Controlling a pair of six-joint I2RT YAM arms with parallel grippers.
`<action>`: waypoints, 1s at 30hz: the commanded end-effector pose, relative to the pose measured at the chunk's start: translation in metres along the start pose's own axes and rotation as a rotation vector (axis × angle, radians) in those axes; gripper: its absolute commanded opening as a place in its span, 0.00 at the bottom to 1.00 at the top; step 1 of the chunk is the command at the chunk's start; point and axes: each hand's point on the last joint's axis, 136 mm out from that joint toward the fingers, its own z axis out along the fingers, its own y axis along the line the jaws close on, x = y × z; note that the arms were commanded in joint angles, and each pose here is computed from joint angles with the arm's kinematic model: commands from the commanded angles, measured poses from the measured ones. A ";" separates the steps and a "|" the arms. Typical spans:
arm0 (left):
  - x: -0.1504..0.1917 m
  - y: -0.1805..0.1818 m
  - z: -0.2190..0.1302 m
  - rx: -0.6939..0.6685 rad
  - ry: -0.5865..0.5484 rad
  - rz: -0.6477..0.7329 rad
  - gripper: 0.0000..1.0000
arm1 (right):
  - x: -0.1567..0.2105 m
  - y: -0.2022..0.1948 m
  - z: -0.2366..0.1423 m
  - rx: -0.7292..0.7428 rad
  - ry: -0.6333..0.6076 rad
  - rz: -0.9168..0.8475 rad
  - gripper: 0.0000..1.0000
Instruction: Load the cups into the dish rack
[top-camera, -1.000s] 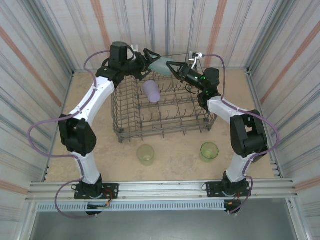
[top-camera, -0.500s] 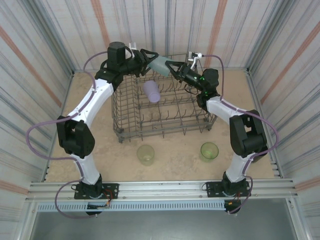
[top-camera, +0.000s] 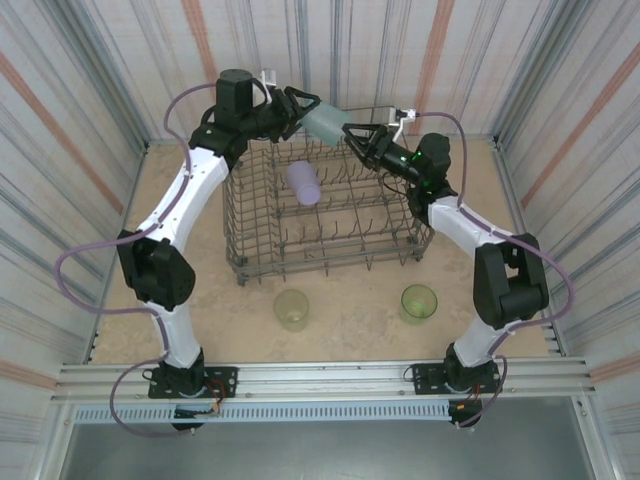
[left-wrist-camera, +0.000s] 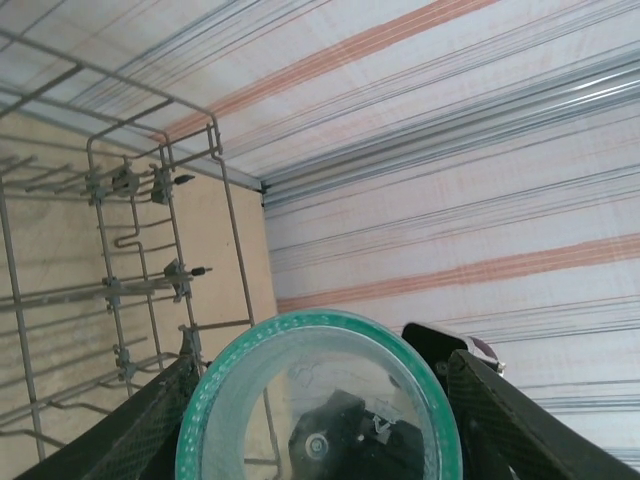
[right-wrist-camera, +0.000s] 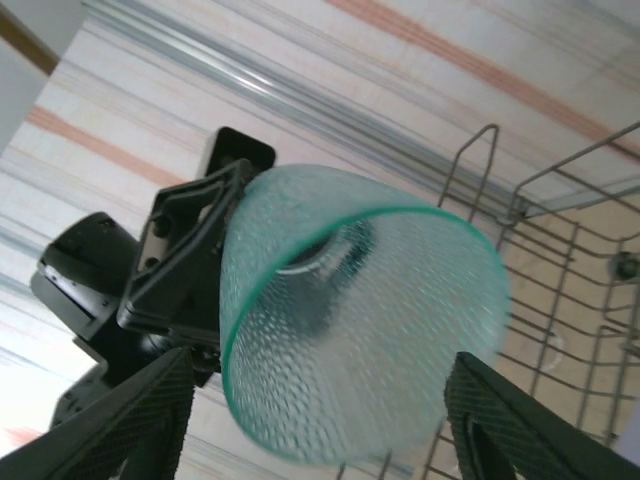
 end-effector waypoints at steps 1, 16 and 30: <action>-0.006 0.007 0.008 -0.059 -0.010 0.100 0.00 | 0.001 -0.003 -0.020 0.084 0.020 -0.084 0.75; -0.003 0.054 0.057 -0.359 -0.002 0.476 0.00 | 0.013 -0.046 -0.106 0.507 -0.013 -0.240 0.79; 0.016 0.096 0.084 -0.569 0.045 0.757 0.00 | 0.018 -0.050 -0.157 0.687 -0.071 -0.346 0.82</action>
